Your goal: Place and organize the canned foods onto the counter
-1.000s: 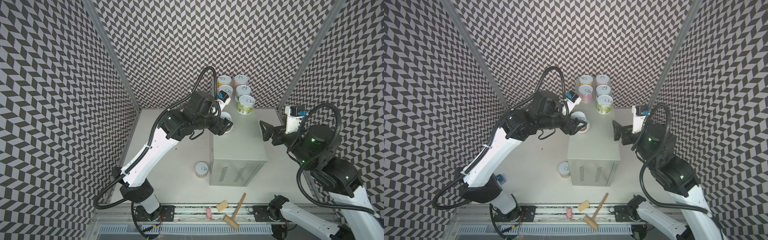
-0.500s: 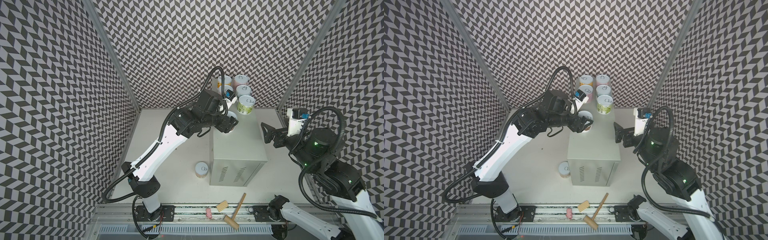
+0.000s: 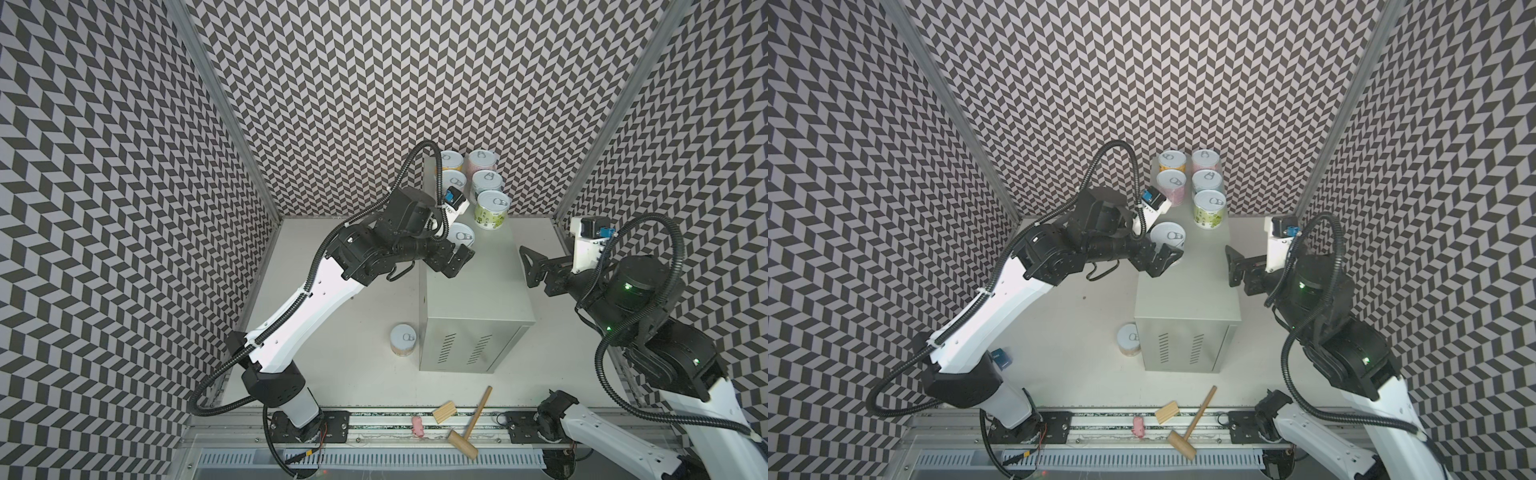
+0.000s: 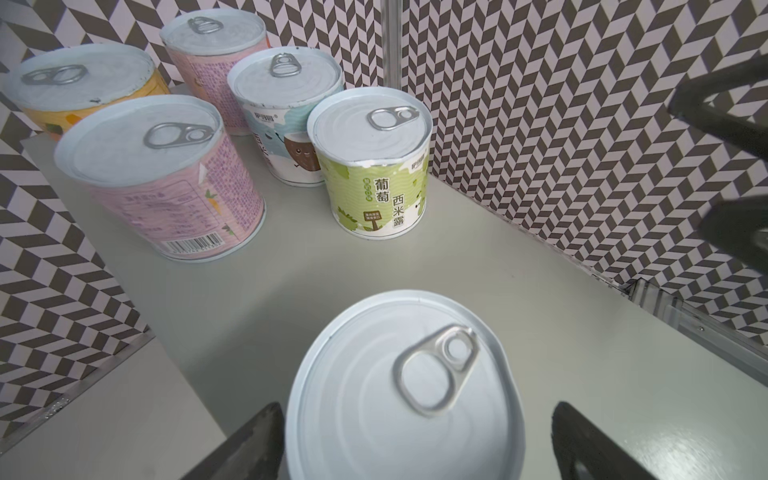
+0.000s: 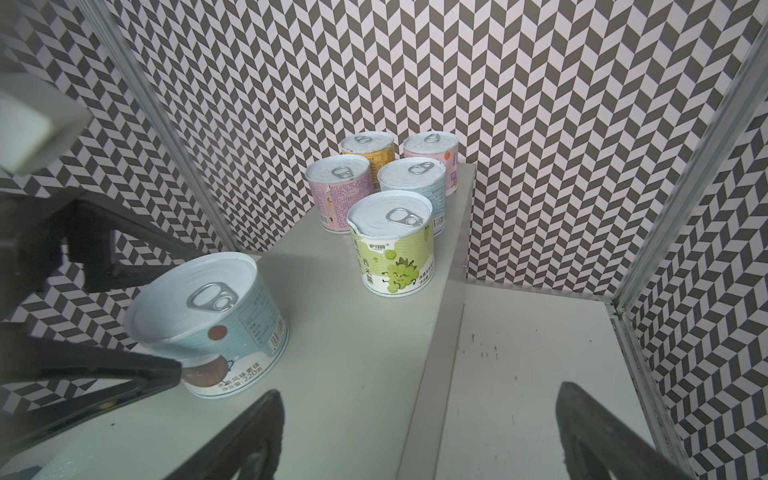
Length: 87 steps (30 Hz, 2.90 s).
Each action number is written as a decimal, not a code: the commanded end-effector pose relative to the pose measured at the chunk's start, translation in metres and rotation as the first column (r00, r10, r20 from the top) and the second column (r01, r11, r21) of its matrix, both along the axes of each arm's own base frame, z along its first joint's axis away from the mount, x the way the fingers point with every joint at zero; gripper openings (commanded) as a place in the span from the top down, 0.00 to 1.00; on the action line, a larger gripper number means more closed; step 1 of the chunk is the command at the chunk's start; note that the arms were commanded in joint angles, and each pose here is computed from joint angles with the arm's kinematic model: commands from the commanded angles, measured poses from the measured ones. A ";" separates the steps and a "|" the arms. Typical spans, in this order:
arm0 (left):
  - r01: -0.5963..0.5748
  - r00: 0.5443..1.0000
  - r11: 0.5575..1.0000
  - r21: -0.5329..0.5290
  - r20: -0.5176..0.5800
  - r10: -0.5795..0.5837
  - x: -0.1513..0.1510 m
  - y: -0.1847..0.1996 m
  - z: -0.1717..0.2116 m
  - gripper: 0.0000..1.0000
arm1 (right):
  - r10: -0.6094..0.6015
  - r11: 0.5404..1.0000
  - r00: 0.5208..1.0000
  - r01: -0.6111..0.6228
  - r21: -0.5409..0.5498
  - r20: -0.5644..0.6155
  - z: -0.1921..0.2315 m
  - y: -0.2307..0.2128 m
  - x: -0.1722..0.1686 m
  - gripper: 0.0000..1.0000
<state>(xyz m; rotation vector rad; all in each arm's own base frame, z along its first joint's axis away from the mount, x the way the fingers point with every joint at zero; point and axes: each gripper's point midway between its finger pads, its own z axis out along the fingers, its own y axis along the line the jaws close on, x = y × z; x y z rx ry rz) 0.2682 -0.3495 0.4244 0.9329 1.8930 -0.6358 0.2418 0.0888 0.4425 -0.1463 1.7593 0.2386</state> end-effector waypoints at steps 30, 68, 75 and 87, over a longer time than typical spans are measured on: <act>0.030 1.000 0.980 -0.197 0.000 -0.031 -0.006 0.009 -0.014 0.08 | 0.161 0.987 0.985 -0.160 -0.009 0.063 -0.005 0.032 0.004 0.01; 0.010 0.999 0.945 -0.327 0.052 0.007 0.032 -0.011 -0.017 0.10 | 0.162 0.986 0.986 -0.160 -0.052 0.038 -0.025 0.029 0.001 0.01; -0.021 0.997 0.943 -0.333 0.068 0.046 0.045 -0.014 -0.018 0.07 | 0.165 0.985 0.986 -0.163 -0.060 0.037 -0.027 0.030 0.002 0.01; -0.071 0.986 0.937 -0.342 0.116 0.117 0.070 -0.002 -0.020 0.19 | 0.174 0.983 0.984 -0.171 -0.062 0.042 -0.025 0.031 0.001 0.01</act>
